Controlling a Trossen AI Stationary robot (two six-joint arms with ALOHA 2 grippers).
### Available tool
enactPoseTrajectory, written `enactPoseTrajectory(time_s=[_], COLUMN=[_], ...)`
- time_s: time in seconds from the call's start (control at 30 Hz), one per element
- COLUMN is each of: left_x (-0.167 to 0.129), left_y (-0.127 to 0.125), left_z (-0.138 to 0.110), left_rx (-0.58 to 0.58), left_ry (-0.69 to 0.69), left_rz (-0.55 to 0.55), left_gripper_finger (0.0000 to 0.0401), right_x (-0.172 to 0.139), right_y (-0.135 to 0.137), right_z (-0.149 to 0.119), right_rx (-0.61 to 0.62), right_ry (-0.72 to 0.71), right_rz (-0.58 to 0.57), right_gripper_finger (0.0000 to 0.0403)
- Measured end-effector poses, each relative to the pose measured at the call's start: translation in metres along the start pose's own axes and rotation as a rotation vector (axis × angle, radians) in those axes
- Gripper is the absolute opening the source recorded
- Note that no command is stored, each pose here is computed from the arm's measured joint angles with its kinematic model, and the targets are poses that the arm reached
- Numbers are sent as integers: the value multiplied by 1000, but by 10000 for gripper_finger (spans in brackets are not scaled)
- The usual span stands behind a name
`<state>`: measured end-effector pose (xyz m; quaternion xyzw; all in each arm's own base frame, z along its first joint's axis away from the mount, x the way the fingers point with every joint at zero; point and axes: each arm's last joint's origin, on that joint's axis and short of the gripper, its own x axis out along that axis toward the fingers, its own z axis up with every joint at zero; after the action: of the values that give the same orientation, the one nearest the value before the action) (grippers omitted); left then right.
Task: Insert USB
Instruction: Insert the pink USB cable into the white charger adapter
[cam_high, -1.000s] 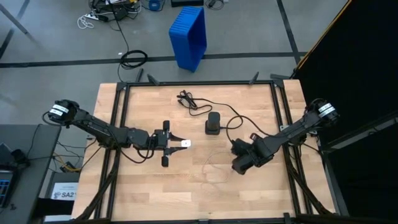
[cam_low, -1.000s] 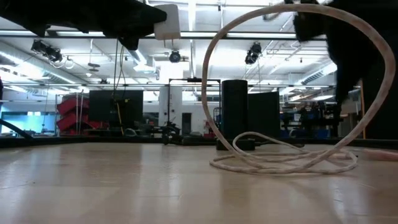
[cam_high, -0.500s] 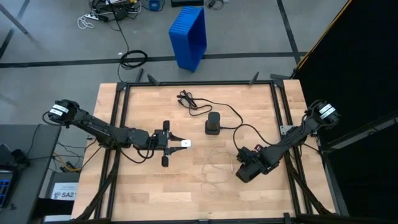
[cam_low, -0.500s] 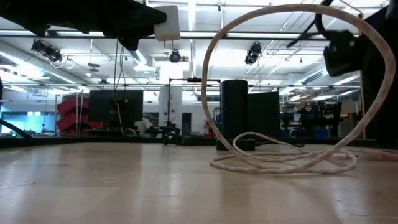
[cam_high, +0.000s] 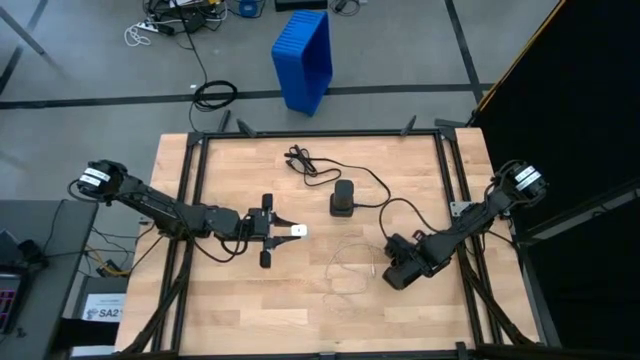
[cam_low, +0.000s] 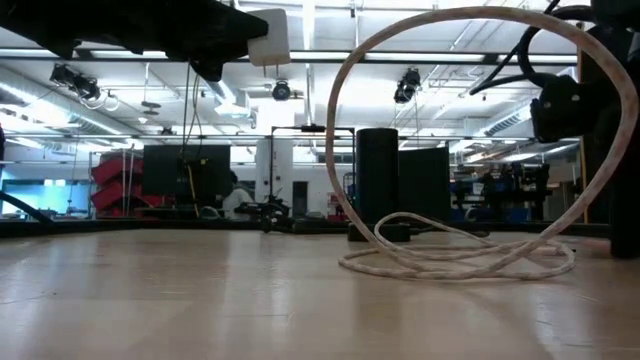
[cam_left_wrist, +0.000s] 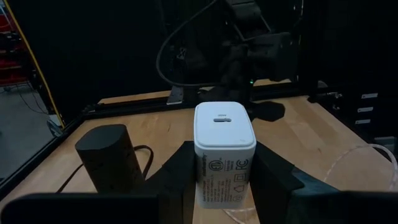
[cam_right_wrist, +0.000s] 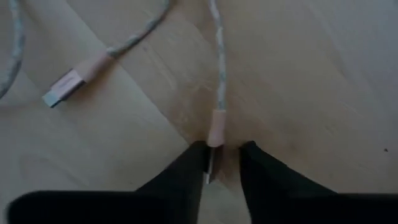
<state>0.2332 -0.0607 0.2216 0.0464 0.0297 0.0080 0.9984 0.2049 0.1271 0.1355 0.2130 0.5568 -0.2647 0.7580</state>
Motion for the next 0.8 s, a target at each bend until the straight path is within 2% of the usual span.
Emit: enactPoseTrajectory(time_s=[0.07,0.13,0.27,0.53,0.63,0.8], left_x=[0,0,0,0,0,0], left_y=[0,0,0,0,0,0], left_z=[0,0,0,0,0,1], left_rx=[0,0,0,0,0,6], left_ry=[0,0,1,3,0,-8], left_rz=[0,0,0,0,0,-6], left_gripper_finger=[92,92,92,92,92,92], right_x=[0,0,-3,-40,-51,-61], right_y=[0,0,0,1,2,16], right_z=[1,1,6,27,37,64], right_rx=[-7,-10,-27,-37,-85,-153], right_ry=[-5,-31,-121,-352,-446,-610], right_rz=[2,-1,-32,0,-7,78], right_gripper_finger=[17,7,2,0,0,0])
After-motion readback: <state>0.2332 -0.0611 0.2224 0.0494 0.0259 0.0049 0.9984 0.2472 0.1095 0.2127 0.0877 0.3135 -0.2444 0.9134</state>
